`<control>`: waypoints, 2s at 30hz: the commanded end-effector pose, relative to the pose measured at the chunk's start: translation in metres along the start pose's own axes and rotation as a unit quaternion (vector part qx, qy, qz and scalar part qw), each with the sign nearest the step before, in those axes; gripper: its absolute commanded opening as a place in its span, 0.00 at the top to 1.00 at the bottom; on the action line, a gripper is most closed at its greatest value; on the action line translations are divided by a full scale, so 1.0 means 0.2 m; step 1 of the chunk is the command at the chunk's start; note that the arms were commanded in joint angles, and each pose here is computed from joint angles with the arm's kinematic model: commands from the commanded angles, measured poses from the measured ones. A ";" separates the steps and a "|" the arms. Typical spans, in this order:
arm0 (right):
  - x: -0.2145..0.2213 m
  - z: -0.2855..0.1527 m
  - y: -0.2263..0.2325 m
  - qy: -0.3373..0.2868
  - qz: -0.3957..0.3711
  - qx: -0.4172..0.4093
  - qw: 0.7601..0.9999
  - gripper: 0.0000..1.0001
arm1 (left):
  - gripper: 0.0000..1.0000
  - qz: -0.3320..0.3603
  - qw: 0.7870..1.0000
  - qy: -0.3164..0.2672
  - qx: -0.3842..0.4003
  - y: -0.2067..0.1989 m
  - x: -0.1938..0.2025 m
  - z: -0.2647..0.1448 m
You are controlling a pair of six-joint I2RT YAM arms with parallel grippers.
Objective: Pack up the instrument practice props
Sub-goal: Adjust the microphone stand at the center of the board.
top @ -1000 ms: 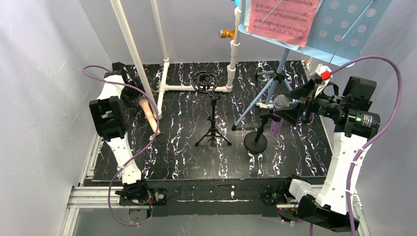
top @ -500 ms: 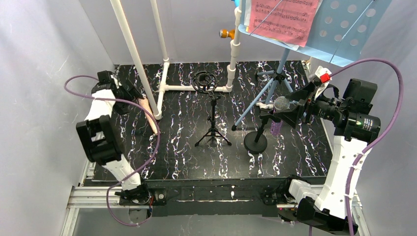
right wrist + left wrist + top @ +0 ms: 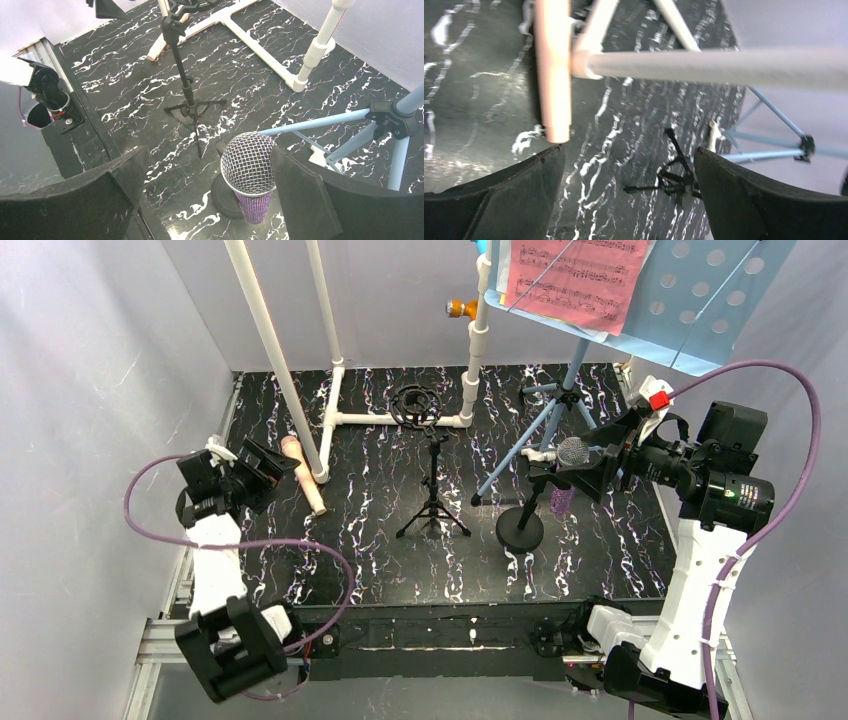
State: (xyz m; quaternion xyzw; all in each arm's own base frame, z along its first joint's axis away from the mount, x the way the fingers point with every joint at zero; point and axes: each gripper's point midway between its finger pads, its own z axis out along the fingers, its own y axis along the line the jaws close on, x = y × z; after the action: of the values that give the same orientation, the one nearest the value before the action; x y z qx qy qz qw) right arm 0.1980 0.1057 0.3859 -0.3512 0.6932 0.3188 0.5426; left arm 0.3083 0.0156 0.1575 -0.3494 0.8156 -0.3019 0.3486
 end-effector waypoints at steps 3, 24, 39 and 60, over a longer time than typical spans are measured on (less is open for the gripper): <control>-0.02 -0.01 0.01 0.008 0.019 0.001 1.000 0.00 | 0.02 0.104 0.986 0.041 0.120 -0.27 0.26 -0.17; -0.22 0.04 0.02 -0.016 0.017 -0.047 0.999 0.00 | 0.02 0.359 0.879 0.090 0.300 -0.63 0.85 -0.53; -0.23 0.24 0.16 -0.009 0.027 -0.150 0.988 0.00 | 0.02 0.533 0.788 0.037 0.307 -0.94 1.14 -0.40; 0.03 0.48 0.03 0.122 -0.083 -0.108 0.983 0.00 | 0.02 0.584 0.755 -0.061 0.294 -1.18 1.11 -0.14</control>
State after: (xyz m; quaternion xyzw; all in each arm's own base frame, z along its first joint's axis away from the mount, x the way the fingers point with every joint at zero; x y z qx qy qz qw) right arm 0.2291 0.1969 0.3521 -0.4746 0.6903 0.3659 0.4053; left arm 0.2447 -0.2827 0.2373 0.3162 0.7372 -0.2453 0.5444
